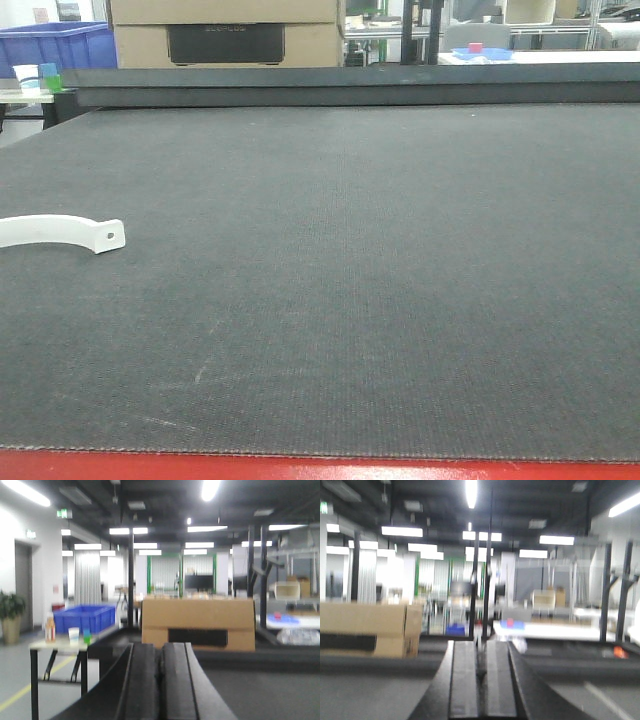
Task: Grab PVC pipe and place in blue bin
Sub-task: 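Lower both grippers onto the white curved plastic half-ring, then close both grippers on the white half-ring's arc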
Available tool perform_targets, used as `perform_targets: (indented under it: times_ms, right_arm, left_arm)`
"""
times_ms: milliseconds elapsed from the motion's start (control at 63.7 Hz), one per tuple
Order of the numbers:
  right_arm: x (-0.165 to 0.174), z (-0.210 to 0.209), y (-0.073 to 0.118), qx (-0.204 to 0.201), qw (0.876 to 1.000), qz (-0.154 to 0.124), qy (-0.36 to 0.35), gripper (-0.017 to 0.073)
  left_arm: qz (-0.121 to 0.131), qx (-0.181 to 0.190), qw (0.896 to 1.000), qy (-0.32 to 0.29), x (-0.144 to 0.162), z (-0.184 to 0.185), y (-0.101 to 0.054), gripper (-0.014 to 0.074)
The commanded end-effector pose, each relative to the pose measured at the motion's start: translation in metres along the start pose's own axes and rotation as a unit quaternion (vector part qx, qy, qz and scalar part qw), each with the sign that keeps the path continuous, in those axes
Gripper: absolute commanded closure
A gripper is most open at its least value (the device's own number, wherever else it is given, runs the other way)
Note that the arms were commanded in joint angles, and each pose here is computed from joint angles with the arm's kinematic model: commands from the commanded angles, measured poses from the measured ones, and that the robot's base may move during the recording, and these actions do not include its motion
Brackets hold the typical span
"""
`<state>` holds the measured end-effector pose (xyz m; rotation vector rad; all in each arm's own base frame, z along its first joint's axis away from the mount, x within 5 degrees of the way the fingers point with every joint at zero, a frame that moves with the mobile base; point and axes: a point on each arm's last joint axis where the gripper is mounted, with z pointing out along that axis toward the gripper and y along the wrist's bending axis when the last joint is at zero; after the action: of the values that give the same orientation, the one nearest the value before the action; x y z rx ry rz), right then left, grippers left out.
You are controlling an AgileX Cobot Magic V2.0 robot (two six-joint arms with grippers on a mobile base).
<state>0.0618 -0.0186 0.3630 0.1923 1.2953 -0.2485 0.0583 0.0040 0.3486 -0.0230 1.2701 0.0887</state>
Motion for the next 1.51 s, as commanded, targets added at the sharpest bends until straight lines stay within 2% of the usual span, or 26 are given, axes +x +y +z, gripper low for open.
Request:
perform_targets:
  times_ms: [0, 94, 157, 236, 267, 361, 471, 565, 660, 738, 832, 927, 1021, 1146, 1225, 1398, 1445, 1492]
  right_arm:
    - [0.000, 0.022, 0.001, -0.004, 0.997, -0.003, 0.071, 0.0727]
    - [0.009, 0.050, 0.001, -0.009, 0.988, -0.003, 0.155, 0.0727]
    - [0.020, 0.065, 0.002, -0.014, 0.974, -0.002, 0.226, 0.0727]
    - [0.035, 0.082, 0.003, -0.018, 0.952, -0.001, 0.305, 0.0727]
    - [0.045, 0.091, 0.003, -0.020, 0.938, 0.000, 0.346, 0.0727]
    - [0.069, 0.106, 0.004, -0.023, 0.908, 0.002, 0.418, 0.0727]
    - [0.097, 0.114, 0.004, -0.027, 0.867, 0.004, 0.498, 0.0727]
    - [0.114, 0.114, 0.005, -0.030, 0.830, 0.006, 0.557, 0.0727]
    - [0.123, 0.114, 0.005, -0.032, 0.807, 0.007, 0.590, 0.0727]
    - [0.126, 0.114, 0.005, -0.032, 0.800, 0.007, 0.599, 0.0727]
    - [0.127, 0.114, 0.005, -0.032, 0.801, 0.009, 0.598, 0.0727]
    - [0.126, 0.116, 0.005, -0.031, 0.808, 0.011, 0.588, 0.0727]
    - [0.126, 0.117, 0.007, -0.032, 0.808, 0.022, 0.588, 0.0727]
    - [0.127, 0.118, 0.007, -0.033, 0.804, 0.022, 0.593, 0.0727]
    - [0.128, 0.124, 0.007, -0.034, 0.794, 0.024, 0.607, 0.0727]
    - [0.132, 0.152, 0.007, -0.038, 0.760, 0.026, 0.649, 0.0722]
    - [0.137, 0.159, 0.007, -0.030, 0.751, 0.028, 0.659, 0.0695]
    - [0.144, 0.167, 0.006, -0.017, 0.734, 0.036, 0.678, 0.0624]
  left_arm:
    - [-0.012, 0.004, 0.997, 0.077, -0.009, 0.020, 0.000, 0.0704]
    - [-0.012, 0.005, 0.986, 0.165, -0.015, 0.040, 0.000, 0.0704]
    - [-0.012, 0.006, 0.977, 0.215, -0.014, 0.056, 0.000, 0.0704]
    - [-0.011, 0.006, 0.966, 0.259, -0.009, 0.072, 0.000, 0.0704]
    - [-0.011, 0.007, 0.958, 0.287, -0.001, 0.082, 0.000, 0.0704]
    - [-0.011, 0.008, 0.940, 0.341, 0.014, 0.097, -0.001, 0.0704]
    - [-0.010, 0.009, 0.901, 0.433, 0.043, 0.109, -0.002, 0.0704]
    - [-0.014, 0.011, 0.859, 0.511, 0.067, 0.114, -0.003, 0.0704]
    - [-0.013, 0.012, 0.834, 0.551, 0.081, 0.117, -0.004, 0.0704]
    - [-0.013, 0.012, 0.827, 0.563, 0.088, 0.120, -0.004, 0.0704]
    - [-0.017, 0.013, 0.821, 0.570, 0.092, 0.122, -0.005, 0.0704]
    - [-0.020, 0.013, 0.820, 0.572, 0.094, 0.123, -0.005, 0.0704]
    - [-0.021, 0.014, 0.820, 0.572, 0.094, 0.123, -0.005, 0.0704]
    - [-0.021, 0.014, 0.820, 0.572, 0.094, 0.123, -0.005, 0.0704]
    - [-0.023, 0.014, 0.820, 0.572, 0.094, 0.123, -0.006, 0.0704]
    - [-0.025, 0.014, 0.820, 0.572, 0.094, 0.123, -0.006, 0.0704]
    - [-0.026, 0.014, 0.820, 0.572, 0.094, 0.123, -0.006, 0.0704]
    - [-0.030, 0.015, 0.820, 0.572, 0.093, 0.123, -0.007, 0.0704]
